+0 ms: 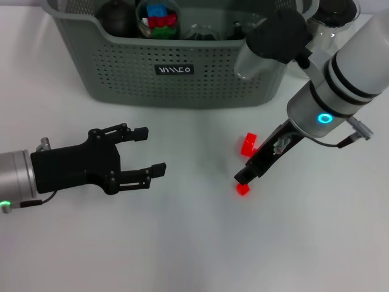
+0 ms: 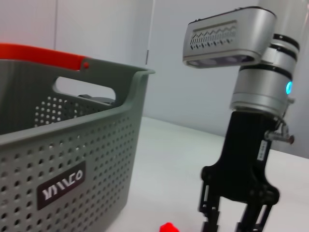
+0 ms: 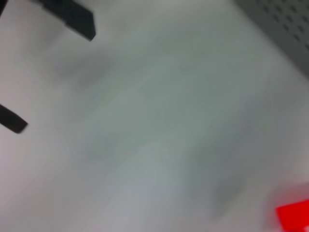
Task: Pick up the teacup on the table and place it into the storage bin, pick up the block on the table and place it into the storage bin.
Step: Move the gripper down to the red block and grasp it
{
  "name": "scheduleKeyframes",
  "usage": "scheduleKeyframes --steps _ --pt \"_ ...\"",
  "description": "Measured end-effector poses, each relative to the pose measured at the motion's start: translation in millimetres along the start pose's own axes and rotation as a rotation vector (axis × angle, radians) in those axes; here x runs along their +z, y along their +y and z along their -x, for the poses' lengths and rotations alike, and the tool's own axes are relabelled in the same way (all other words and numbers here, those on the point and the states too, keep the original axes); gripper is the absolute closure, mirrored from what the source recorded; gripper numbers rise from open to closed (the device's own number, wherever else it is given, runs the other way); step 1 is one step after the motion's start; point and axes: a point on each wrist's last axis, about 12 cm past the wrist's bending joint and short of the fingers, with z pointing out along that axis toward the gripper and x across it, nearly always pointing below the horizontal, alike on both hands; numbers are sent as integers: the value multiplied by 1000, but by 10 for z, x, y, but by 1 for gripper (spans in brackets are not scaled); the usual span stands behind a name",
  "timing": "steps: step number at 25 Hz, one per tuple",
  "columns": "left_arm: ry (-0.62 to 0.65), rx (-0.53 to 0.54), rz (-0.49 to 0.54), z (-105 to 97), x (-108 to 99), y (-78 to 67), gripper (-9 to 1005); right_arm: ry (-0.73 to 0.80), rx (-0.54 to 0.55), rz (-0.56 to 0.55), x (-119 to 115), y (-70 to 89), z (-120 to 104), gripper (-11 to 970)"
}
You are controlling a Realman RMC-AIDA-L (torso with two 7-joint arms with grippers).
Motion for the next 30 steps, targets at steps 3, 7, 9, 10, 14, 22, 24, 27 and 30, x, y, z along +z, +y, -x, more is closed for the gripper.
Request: scheduleKeyframes --steps 3,7,9,10,14,22,24,27,30 --pt "2 0 10 -14 3 7 172 11 48 8 -5 43 9 474" --pt "0 0 16 -15 -3 12 172 22 78 11 7 58 3 474" --pt "-2 2 21 -15 -8 15 172 24 87 13 14 59 0 474" --pt "-2 5 23 -15 -9 16 172 24 87 13 14 59 0 473" --pt "-3 6 25 -18 -12 16 172 33 89 8 71 59 -22 473" --pt "-1 6 28 -22 -14 18 172 35 84 -6 140 55 -35 474" --pt "1 7 31 -24 -14 22 172 34 77 -7 150 61 -34 474" --pt "2 6 33 -27 -12 23 172 33 57 -1 173 93 -26 473" --pt "2 6 32 -27 -12 23 172 36 35 2 186 120 -15 473"
